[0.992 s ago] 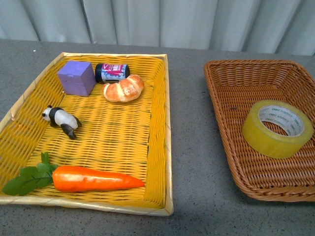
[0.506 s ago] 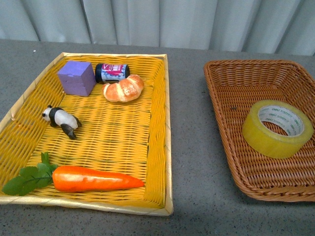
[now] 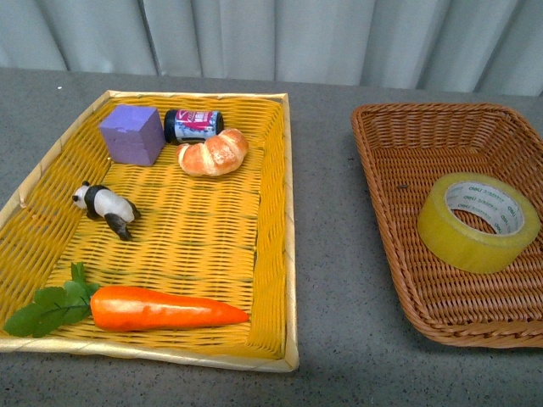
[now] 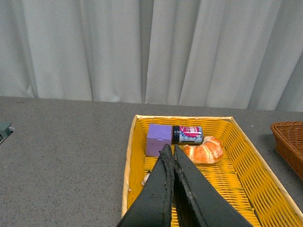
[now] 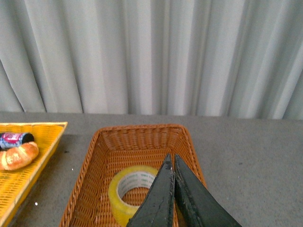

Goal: Move tape to another basket

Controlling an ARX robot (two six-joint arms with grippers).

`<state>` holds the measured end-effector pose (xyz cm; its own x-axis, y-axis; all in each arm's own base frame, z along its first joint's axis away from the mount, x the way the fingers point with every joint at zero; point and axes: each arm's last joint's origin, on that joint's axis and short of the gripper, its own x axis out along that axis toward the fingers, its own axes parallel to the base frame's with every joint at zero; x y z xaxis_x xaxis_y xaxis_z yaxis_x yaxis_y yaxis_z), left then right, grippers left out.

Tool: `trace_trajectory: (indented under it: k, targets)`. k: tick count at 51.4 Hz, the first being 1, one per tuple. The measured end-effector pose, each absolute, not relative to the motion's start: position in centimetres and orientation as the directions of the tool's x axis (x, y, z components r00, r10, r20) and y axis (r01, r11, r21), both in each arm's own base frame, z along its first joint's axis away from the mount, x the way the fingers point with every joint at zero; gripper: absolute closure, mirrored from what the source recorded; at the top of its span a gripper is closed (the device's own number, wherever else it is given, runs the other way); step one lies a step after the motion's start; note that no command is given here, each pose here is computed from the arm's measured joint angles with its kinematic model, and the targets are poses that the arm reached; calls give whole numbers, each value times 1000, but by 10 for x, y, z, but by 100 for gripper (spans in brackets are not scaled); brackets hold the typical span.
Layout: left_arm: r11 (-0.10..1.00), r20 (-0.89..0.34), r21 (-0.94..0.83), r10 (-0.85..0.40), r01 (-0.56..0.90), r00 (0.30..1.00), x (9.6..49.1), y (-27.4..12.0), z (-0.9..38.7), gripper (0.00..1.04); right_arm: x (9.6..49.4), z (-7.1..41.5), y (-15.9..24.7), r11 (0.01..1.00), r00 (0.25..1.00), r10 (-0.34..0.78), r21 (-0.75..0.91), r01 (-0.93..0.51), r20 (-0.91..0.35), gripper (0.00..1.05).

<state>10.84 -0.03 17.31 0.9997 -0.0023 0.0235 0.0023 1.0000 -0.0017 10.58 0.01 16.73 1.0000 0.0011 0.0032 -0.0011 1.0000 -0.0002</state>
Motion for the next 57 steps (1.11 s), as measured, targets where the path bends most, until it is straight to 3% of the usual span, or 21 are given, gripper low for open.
trace_trajectory:
  k: [16, 23, 28, 42, 45, 57]
  targets:
    - [1000, 16, -2, -2, 2, 1000, 97, 0, 170, 98, 98, 165, 0, 1000, 1000, 2, -1, -2, 2, 103]
    - [1000, 17, -2, -2, 2, 1000, 97, 0, 170, 75, 98, 165, 0, 1000, 1000, 2, -1, -2, 3, 82]
    - [1000, 17, -2, -2, 2, 1000, 97, 0, 170, 51, 98, 165, 0, 1000, 1000, 2, -1, -2, 4, 58]
    - [1000, 17, -2, -2, 2, 1000, 97, 0, 170, 6, 98, 165, 0, 1000, 1000, 2, -1, -2, 4, 14]
    - [1000, 17, -2, -2, 2, 1000, 97, 0, 170, 6, 98, 165, 0, 1000, 1000, 2, 0, -2, 4, 7]
    - [1000, 17, -2, -2, 2, 1000, 97, 0, 170, 6, 98, 165, 0, 1000, 1000, 2, -1, -2, 3, 9]
